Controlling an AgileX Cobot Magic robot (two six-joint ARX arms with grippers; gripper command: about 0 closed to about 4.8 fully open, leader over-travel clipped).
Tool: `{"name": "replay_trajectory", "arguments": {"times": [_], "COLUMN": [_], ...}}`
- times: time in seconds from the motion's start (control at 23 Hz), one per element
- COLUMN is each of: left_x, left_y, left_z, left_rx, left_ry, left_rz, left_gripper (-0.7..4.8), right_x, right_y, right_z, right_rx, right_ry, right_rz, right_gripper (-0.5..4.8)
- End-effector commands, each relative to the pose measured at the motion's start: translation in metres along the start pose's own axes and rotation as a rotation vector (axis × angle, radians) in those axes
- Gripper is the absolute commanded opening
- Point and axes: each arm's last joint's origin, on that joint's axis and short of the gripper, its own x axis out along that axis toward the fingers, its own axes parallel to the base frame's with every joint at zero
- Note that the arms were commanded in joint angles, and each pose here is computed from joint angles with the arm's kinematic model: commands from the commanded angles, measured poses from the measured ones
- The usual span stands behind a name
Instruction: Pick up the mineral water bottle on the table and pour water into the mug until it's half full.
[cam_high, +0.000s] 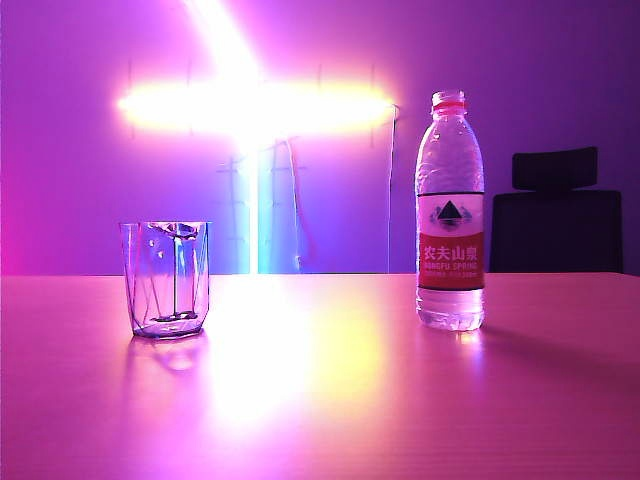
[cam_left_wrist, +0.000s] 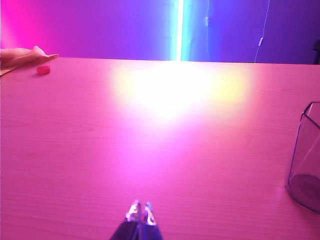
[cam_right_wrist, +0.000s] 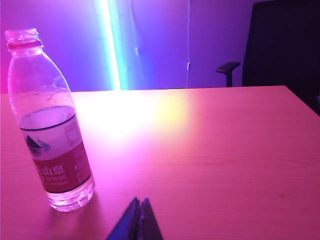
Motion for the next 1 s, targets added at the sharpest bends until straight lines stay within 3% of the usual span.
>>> {"name": "replay_trajectory", "arguments": {"times": [0.04,0.48,0.7,1.0], "left_x": [0.000,0.000,-0.007,-0.015], "left_y": [0.000,-0.003,-0.031,-0.054], "left_z": [0.003,0.002,0.002,-0.003], "left_rx": [-0.004,-0.002,0.015,0.052], "left_ry": [-0.015,-0.015,-0.017,0.045], "left_rz": [0.003,-0.028,-0.322,-0.567], "left_gripper": [-0.02,-0.02,-0.02,-0.02], "right_x": [0.000,0.000,0.000,-0.003], "right_y": [0.000,0.000,0.005,0.008], "right_z": [0.000,0.000,0.004,0.020], "right_rx": [-0.003,0.006,0.173,0.199], "right_ry": [-0.014,-0.016,-0.032,-0.114], "right_rz": [0.000,0.002,0.160,0.243], "right_gripper": [-0.06,-0.06,-0.03,0.55]}}
